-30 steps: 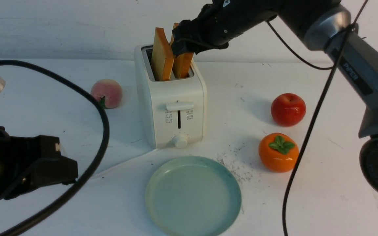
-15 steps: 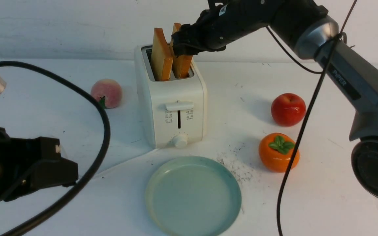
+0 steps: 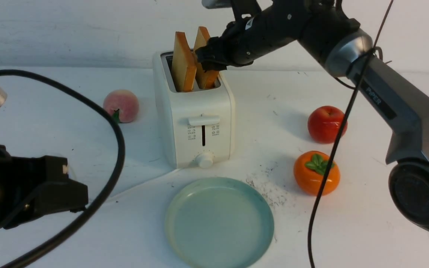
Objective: Take toasted bread from bread machine on white table place on plate.
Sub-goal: 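Grasp the toast slice in the toaster and pull it up out of the slot with the right gripper, then place the held slice of bread on top of the slice on the plate with the right gripper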
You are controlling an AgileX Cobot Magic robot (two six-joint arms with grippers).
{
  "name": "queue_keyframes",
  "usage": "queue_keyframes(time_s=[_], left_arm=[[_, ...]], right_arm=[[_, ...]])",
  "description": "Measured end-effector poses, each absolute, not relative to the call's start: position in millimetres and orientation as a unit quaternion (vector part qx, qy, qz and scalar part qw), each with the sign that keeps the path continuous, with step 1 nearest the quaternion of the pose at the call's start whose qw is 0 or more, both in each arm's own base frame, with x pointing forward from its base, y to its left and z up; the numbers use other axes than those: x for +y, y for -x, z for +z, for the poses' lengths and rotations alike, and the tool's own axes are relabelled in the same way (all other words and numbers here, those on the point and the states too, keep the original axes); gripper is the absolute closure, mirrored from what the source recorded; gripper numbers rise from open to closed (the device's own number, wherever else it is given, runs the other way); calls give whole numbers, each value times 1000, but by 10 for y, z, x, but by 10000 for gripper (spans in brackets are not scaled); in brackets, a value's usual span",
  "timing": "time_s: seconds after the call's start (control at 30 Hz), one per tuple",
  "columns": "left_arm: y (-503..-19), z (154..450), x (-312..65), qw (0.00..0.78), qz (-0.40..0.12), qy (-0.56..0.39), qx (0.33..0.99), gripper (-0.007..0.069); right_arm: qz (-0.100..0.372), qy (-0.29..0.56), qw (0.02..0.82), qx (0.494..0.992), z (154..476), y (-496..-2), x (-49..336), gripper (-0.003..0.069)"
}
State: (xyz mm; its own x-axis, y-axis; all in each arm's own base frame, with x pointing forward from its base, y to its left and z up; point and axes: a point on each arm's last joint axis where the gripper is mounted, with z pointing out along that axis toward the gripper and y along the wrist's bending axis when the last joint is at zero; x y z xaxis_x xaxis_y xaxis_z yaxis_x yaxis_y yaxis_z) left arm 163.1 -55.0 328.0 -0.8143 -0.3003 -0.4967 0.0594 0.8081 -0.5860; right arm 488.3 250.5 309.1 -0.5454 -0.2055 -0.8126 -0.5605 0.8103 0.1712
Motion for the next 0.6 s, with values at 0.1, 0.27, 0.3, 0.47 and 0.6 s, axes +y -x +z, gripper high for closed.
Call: queue_keyframes(time_s=[0.1, 0.27, 0.3, 0.47, 0.6], left_arm=[[-1631, 3271, -538, 298, -293, 63, 906, 626], [-1627, 3261, -529, 297, -285, 59, 910, 624], [-1627, 3260, -529, 296, -285, 59, 910, 622], [-1627, 3260, -529, 296, -285, 58, 910, 617], [-1627, 3260, -528, 296, -284, 58, 910, 612]], right_arm=[[231, 218, 417, 851, 3097, -4873, 2531, 489], [232, 224, 427, 845, 3180, -4849, 2523, 545], [231, 225, 430, 843, 3221, -4836, 2515, 545], [205, 237, 478, 821, 3734, -4657, 2385, 545], [146, 251, 522, 802, 4310, -4368, 2158, 545]])
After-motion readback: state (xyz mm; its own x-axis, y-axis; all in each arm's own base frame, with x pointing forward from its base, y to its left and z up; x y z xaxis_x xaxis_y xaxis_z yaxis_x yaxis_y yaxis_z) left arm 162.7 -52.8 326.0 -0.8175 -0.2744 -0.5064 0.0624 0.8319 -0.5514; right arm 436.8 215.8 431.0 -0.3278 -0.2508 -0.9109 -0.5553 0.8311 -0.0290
